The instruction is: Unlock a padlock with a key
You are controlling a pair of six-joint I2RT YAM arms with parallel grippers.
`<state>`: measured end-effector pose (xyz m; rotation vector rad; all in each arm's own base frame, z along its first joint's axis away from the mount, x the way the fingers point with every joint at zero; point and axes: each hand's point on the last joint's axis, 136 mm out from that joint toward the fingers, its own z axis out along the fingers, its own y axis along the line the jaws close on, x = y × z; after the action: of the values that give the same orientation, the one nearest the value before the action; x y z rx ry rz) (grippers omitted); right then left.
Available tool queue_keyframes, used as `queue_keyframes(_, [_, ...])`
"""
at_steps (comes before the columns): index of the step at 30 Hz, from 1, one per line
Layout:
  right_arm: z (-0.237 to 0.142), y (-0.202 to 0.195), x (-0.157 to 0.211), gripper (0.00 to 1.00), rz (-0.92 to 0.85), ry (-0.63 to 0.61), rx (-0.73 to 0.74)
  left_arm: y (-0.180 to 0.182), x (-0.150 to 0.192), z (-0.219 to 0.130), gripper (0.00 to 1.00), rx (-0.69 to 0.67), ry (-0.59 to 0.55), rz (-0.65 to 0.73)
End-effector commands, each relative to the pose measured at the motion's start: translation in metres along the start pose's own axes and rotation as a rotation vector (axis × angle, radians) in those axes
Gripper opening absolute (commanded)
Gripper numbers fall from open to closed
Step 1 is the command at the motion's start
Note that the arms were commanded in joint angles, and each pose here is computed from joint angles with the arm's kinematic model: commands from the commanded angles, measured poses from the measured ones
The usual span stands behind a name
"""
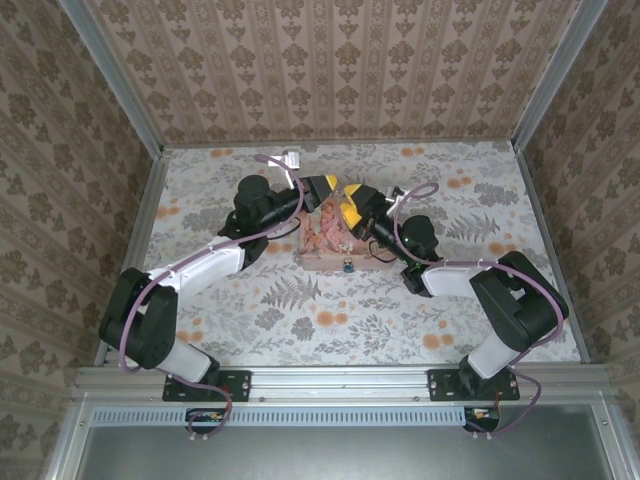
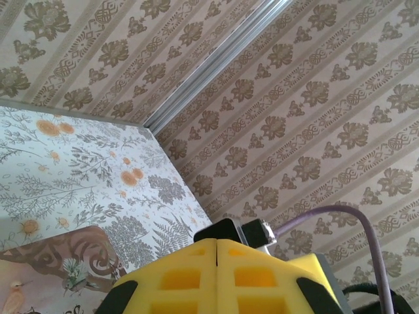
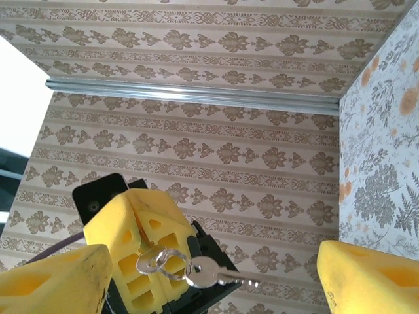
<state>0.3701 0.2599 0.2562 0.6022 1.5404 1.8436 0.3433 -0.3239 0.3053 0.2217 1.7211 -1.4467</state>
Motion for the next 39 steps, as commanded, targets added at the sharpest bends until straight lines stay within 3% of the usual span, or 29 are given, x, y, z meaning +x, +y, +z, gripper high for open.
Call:
queue_keyframes(1, [-0.003, 0.032, 0.004, 0.86, 0.047, -0.035, -0.094, -0.007, -0.008, -0.003, 0.00, 0.017, -0.045, 0.045])
queue_keyframes(11, [0.007, 0.023, 0.008, 0.85, 0.184, -0.115, -0.088, -0.005, -0.007, -0.002, 0.00, 0.018, -0.056, 0.033])
queue_keyframes(19, [0.019, 0.033, 0.002, 0.79, 0.200, -0.143, -0.121, -0.002, -0.003, -0.004, 0.00, 0.018, -0.058, 0.018])
queue_keyframes(22, [0.022, 0.030, 0.000, 0.72, 0.214, -0.154, -0.119, -0.003, -0.002, -0.004, 0.00, 0.019, -0.059, 0.016])
queue_keyframes(30, [0.026, 0.026, -0.003, 0.41, 0.224, -0.168, -0.115, -0.003, -0.001, -0.004, 0.00, 0.023, -0.058, 0.013])
queue_keyframes(39, [0.028, 0.027, -0.002, 0.26, 0.224, -0.165, -0.118, -0.002, 0.002, -0.003, 0.00, 0.024, -0.051, 0.008])
